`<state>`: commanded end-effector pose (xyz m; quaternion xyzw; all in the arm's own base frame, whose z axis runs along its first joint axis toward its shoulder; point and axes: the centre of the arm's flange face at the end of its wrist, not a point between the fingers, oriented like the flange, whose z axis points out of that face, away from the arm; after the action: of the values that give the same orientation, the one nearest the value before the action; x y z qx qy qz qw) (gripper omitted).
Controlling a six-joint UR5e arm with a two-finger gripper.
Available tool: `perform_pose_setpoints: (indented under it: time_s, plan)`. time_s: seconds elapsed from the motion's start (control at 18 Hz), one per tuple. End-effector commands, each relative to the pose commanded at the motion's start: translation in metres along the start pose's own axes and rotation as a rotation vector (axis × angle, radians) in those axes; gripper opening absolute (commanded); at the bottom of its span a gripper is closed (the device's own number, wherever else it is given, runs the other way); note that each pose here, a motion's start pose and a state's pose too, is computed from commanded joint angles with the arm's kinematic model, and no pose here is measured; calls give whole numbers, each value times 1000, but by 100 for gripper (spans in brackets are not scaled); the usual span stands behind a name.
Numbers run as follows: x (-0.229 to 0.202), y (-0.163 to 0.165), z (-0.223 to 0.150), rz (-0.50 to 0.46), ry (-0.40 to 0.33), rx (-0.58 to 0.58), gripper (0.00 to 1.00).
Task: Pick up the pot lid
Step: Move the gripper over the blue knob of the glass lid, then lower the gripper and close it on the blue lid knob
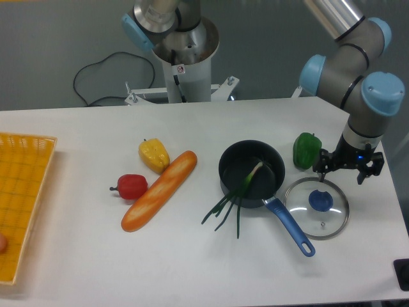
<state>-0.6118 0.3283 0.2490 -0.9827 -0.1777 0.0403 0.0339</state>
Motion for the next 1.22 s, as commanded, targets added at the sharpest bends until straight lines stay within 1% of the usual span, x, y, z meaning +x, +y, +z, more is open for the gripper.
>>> perform_pose_setpoints:
  time_s: [0.17, 0.44, 0.56, 0.83, 0.94, 1.22]
  plan:
    - [7, -17, 9, 15, -5, -10, 100]
    - [7, -21, 16, 18, 0, -14, 100]
    - [14, -28, 19, 18, 3, -15, 100]
    - [18, -34, 26, 13, 9, -20, 100]
    - [19, -35, 27, -10, 10, -21, 100]
    - [19, -35, 28, -23, 13, -20, 100]
